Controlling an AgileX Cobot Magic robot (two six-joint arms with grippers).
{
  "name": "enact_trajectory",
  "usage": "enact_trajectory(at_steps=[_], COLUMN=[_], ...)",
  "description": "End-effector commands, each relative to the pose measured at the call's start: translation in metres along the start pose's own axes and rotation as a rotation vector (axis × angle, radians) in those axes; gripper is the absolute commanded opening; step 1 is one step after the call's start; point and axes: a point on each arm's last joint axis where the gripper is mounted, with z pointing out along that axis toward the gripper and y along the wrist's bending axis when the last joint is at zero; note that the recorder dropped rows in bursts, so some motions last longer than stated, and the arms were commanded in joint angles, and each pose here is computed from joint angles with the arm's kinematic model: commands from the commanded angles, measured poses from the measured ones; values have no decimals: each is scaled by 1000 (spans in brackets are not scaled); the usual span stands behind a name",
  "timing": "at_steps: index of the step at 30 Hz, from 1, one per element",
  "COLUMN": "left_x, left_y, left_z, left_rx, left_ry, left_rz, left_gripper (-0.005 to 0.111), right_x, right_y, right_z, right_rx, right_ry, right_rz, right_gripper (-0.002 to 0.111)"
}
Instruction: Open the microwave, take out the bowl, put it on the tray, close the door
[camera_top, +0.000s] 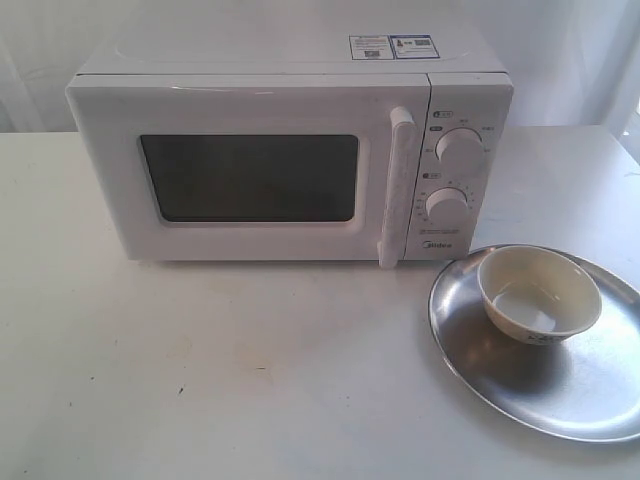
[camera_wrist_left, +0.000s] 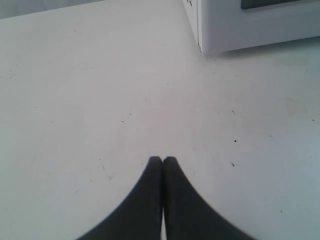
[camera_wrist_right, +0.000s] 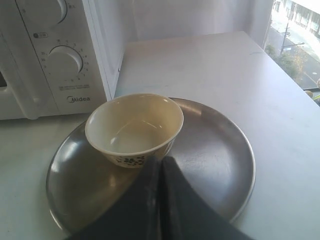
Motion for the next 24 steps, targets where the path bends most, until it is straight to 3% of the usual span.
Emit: enact_trajectory(at_steps=[1, 4, 24], left_x=[-1, -1, -1], left_y=[0, 0, 0], left_z=[0, 0, 0], left_rx=[7, 7, 7], left_ry=[-3, -3, -3], left_rz=[-9, -9, -9], left_gripper=[0, 0, 0], right_x=[0, -1, 1], right_y=[-1, -4, -4], right_z=[0, 0, 0], right_rx=[10, 45, 47], right_ry=[-7, -11, 2], right_rz=[-32, -132, -203], right_gripper=[0, 0, 0])
